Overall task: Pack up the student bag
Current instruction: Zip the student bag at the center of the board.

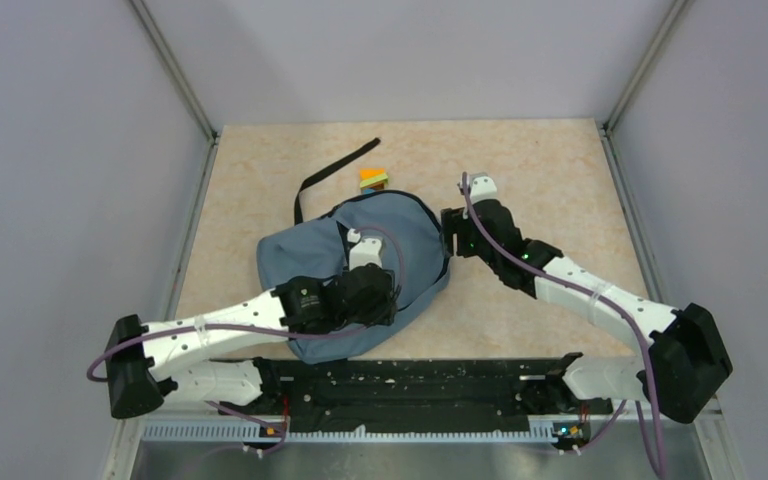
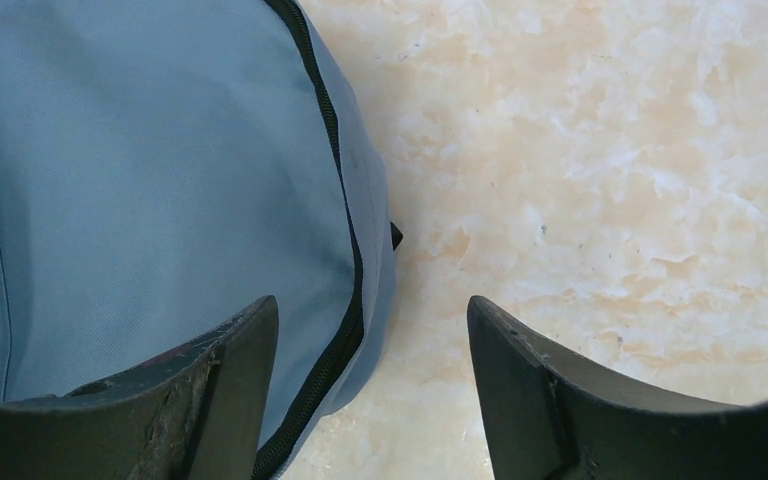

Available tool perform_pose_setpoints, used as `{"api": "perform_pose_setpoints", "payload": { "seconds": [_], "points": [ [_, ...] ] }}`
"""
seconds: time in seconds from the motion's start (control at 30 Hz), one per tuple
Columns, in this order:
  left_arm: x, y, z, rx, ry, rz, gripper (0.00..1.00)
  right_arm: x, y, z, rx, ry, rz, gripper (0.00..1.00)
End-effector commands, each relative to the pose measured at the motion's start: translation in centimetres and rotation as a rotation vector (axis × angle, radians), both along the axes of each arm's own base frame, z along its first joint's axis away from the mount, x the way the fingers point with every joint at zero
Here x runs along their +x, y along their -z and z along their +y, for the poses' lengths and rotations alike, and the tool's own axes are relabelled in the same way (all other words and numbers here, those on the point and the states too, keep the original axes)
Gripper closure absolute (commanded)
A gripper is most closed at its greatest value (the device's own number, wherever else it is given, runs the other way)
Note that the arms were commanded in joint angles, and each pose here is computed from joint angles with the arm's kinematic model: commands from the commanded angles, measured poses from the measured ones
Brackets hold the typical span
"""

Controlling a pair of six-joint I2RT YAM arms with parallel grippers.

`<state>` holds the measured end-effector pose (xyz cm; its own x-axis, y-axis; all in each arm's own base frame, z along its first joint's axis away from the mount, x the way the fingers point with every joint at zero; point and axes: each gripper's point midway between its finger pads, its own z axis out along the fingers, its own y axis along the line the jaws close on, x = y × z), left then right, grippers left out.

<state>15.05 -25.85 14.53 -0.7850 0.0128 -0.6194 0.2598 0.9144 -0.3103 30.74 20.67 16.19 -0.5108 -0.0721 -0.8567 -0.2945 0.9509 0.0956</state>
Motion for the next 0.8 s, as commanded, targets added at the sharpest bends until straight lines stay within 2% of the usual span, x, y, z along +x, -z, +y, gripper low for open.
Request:
{"api": "perform_pose_setpoints", "payload": {
  "seconds": [0.0, 0.4, 0.57, 0.77],
  "points": [
    [1.1, 0.6, 1.3, 0.038, -0.110, -0.027, 0.45, 0.2, -1.6, -0.1, 0.026, 0.008, -0.048, 0.32],
    [2.6, 1.3, 3.2, 0.263, -0.189, -0.051, 0.52, 0.0, -1.3, 0.2, 0.028, -0.014, -0.043, 0.32],
    [3.0, 1.6, 3.4, 0.300, -0.198, -0.068, 0.64, 0.0, -1.2, 0.3, 0.029, -0.020, -0.041, 0.32],
    [2.9, 2.1, 3.9, 0.343, -0.206, -0.057, 0.83, -0.1, -1.3, 0.3, 0.026, -0.029, -0.045, 0.32]
  ]
}}
